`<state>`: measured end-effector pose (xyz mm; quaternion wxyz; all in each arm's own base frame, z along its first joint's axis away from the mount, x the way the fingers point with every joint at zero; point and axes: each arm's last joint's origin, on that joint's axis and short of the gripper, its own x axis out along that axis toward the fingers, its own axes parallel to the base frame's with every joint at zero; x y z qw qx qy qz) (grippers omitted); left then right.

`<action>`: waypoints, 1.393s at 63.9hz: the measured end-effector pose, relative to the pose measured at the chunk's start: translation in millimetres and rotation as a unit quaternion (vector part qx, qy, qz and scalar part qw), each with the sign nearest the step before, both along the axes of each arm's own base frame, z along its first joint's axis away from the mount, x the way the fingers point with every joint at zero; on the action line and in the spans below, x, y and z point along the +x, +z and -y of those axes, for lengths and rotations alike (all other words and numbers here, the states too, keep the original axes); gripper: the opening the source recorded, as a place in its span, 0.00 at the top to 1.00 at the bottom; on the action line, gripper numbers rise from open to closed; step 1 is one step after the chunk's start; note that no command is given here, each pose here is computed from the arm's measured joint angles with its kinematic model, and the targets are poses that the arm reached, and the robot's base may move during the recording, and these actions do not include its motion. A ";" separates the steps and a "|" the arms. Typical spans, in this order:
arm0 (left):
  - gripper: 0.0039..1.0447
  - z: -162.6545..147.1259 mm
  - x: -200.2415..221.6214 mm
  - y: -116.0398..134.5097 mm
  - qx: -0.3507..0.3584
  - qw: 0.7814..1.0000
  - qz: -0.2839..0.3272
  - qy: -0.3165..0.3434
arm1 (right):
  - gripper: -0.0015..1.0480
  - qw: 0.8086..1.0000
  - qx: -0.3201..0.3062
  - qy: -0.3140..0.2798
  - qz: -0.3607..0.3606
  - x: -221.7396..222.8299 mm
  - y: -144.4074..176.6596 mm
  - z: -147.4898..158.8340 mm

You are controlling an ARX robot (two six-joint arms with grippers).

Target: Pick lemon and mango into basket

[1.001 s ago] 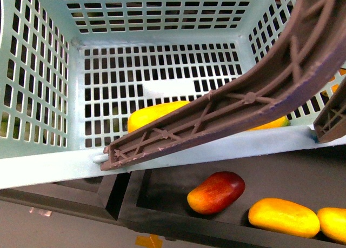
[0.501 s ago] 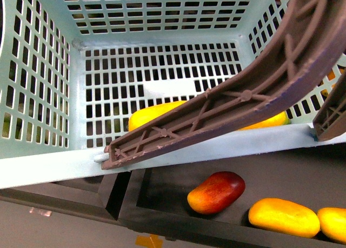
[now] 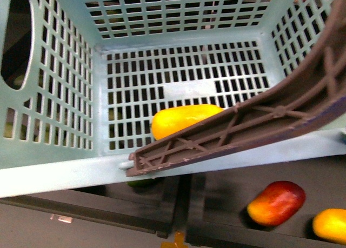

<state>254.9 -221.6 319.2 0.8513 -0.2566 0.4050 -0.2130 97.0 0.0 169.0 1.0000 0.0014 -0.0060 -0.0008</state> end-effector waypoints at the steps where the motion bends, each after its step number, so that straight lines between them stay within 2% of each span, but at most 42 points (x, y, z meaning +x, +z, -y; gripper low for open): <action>1: 0.86 0.0 0.0 0.0 0.001 1.000 0.001 0.001 | 0.08 1.000 0.000 0.000 0.000 0.0 0.0 0.0; 17: 0.86 -3.4 3.0 0.0 0.008 1.000 0.007 0.015 | 0.08 1.000 0.000 0.000 0.000 0.0 -0.1 0.0; 89: 0.86 -3.0 2.8 -0.3 0.005 1.000 0.004 0.009 | 0.08 1.000 0.000 0.002 0.000 -0.1 -0.1 -0.1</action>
